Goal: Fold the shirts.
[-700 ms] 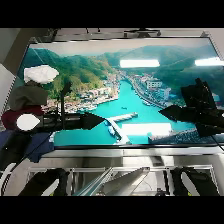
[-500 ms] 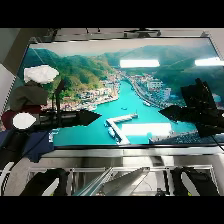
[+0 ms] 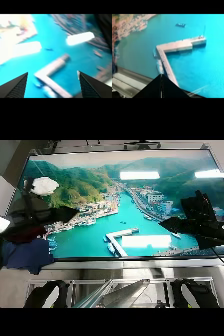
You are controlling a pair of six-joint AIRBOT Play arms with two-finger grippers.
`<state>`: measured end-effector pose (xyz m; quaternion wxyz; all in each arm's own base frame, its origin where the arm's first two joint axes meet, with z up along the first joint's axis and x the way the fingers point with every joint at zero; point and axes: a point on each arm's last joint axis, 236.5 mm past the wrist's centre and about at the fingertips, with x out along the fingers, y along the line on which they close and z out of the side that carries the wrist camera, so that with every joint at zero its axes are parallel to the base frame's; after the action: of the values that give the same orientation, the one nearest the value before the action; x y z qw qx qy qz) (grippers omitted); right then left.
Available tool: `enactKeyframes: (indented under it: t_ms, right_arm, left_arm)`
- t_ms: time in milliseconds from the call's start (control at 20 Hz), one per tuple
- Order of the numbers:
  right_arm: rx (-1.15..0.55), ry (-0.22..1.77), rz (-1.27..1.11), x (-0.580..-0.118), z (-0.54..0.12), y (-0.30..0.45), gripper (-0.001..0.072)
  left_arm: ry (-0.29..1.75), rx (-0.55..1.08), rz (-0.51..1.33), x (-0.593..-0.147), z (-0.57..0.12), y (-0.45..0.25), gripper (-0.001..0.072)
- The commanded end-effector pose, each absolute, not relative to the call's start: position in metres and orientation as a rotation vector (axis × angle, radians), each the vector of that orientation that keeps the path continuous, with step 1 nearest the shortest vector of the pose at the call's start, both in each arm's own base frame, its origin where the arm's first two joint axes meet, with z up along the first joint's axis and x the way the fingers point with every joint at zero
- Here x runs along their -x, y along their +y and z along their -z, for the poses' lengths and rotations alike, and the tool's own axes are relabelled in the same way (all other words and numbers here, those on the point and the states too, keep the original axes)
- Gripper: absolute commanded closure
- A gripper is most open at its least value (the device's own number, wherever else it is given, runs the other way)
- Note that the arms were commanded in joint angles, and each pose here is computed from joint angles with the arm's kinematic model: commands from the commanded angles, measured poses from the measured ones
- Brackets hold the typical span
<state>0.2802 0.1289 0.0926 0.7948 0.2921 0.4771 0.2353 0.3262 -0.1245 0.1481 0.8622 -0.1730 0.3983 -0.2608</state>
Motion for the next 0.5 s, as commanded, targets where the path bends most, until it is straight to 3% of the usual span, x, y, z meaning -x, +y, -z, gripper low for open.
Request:
enactKeyframes:
  t_ms: [0, 250, 450]
  right_arm:
    - [-0.627, 1.025, -0.506, -0.280, -0.093, 0.129, 0.0692]
    - [-0.628, 1.025, -0.506, -0.280, -0.093, 0.129, 0.0691]
    - [-0.628, 1.025, -0.506, -0.280, -0.093, 0.129, 0.0691]
  left_arm:
    - [0.815, 0.276, 0.241, -0.368, -0.157, -0.027, -0.0013]
    - [0.671, 0.220, -0.063, -0.463, -0.177, 0.120, -0.0013]
    - [0.697, 0.143, -0.165, -0.549, -0.117, 0.195, -0.0013]
